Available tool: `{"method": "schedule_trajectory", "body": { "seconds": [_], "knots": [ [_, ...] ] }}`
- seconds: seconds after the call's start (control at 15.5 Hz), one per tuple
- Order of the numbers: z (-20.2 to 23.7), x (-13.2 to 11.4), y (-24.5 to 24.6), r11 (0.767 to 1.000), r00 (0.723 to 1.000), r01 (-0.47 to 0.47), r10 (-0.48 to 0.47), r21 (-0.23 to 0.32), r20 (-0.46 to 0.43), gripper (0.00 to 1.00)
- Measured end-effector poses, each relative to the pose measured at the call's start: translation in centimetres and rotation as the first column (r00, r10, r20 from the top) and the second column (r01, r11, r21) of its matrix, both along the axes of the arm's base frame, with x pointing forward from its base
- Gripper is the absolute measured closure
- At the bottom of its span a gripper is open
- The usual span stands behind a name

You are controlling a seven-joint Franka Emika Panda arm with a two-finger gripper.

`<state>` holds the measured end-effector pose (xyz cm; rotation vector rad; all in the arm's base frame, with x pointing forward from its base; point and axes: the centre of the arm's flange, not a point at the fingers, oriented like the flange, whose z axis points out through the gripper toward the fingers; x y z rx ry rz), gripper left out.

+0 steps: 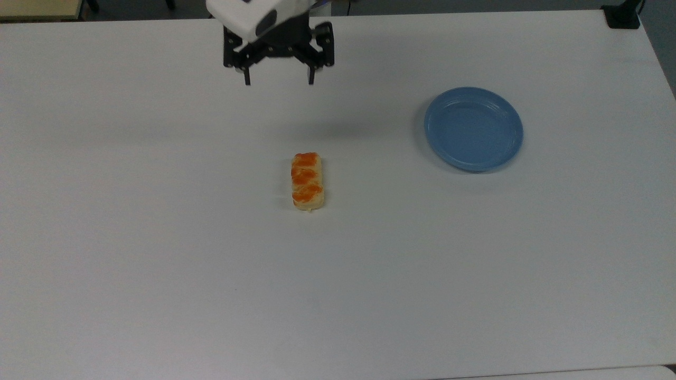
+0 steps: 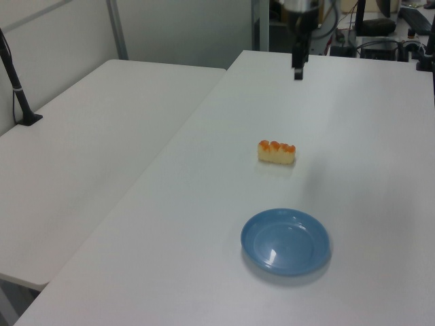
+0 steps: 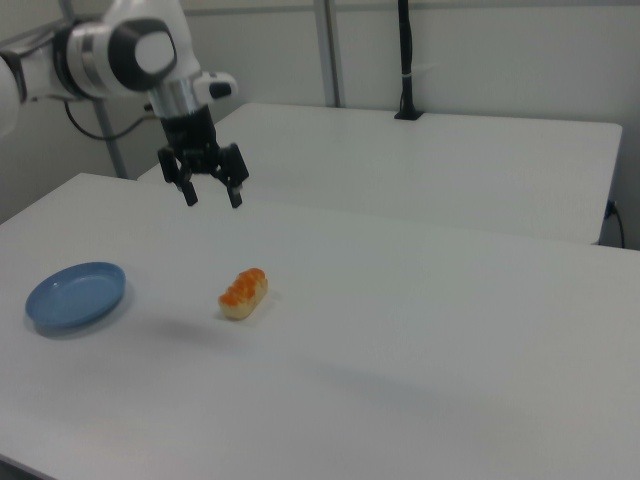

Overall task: Put the bread onto the plate
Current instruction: 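Move the open gripper over the orange-topped bread roll and lower it, then close the gripper around the bread roll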

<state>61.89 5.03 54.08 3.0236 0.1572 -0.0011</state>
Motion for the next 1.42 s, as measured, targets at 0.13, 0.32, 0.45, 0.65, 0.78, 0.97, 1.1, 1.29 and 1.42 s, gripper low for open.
{"method": "schedule_trajectory", "body": {
  "seconds": [0.13,0.32,0.45,0.65,0.78,0.97,1.1,1.29,1.42],
  "knots": [
    [-3.5,1.4,1.6,0.999,0.999,0.049,-0.049,0.005,0.022,0.00],
    [-7.4,2.5,2.3,0.995,0.995,0.095,-0.095,0.004,0.007,0.00],
    [-9.5,2.8,2.4,0.991,0.991,0.134,-0.134,-0.002,-0.016,0.00],
    [-12.8,3.2,2.6,0.981,0.981,0.193,-0.193,0.001,-0.001,0.00],
    [-16.0,3.1,2.6,0.980,0.980,0.196,-0.197,-0.028,-0.017,0.00],
    [-19.7,3.4,2.5,0.980,0.981,0.190,-0.192,-0.057,-0.038,0.00],
    [-20.9,3.7,2.6,0.981,0.981,0.188,-0.190,-0.055,-0.035,0.00],
    [-22.1,4.0,2.7,0.982,0.982,0.185,-0.186,-0.048,-0.026,0.02],
    [-22.6,4.2,2.8,0.979,0.980,0.199,-0.200,-0.043,-0.014,0.22]
  ]
}}
